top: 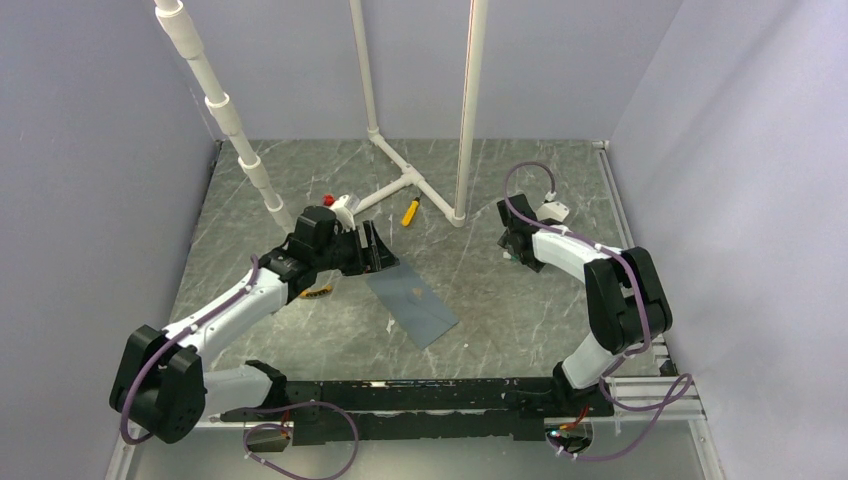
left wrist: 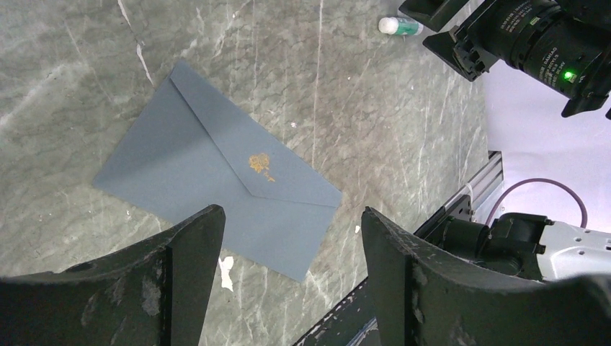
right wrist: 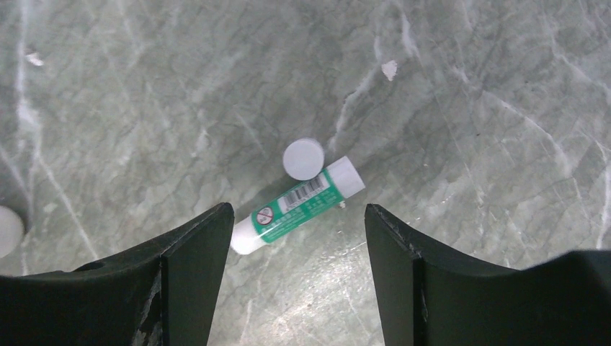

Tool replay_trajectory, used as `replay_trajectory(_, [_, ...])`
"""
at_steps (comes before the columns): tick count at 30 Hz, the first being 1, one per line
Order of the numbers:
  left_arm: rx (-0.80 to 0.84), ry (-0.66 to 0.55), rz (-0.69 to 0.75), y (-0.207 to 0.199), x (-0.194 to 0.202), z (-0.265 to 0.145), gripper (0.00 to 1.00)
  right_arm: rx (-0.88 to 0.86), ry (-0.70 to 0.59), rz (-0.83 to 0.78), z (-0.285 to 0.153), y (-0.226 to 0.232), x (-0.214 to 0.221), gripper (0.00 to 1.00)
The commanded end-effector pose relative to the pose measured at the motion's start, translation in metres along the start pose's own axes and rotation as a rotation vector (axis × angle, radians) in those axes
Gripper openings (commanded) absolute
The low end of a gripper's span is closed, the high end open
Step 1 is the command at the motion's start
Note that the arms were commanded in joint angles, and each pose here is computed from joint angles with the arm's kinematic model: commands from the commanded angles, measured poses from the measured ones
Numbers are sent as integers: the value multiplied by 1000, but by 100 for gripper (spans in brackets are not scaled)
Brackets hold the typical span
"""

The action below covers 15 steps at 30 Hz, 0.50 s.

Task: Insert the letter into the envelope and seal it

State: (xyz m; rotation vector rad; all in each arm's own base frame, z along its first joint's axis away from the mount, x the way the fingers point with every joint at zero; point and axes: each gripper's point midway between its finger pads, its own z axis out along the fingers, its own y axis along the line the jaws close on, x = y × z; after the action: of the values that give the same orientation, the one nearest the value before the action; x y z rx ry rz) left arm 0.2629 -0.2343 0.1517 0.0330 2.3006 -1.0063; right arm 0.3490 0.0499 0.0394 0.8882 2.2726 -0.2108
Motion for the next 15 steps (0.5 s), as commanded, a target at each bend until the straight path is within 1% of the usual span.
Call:
replay_trajectory(1, [11,-2,20,-2,-2,3,74,41,-28,27,2,-4,-9,71])
replay_trajectory(6, [12,0,19,-2,-2,4,74,30,-1,3,6,-5,1,61])
replay_trajectory(8, [10,1,19,-2,-1,3,73,32,11,-5,7,-7,5,59])
replay_trajectory(12, [10,-1,21,-2,-2,3,74,39,26,-14,10,-11,12,59])
replay_trajectory(15, [8,0,21,-1,-2,3,73,48,32,-18,14,-13,14,61])
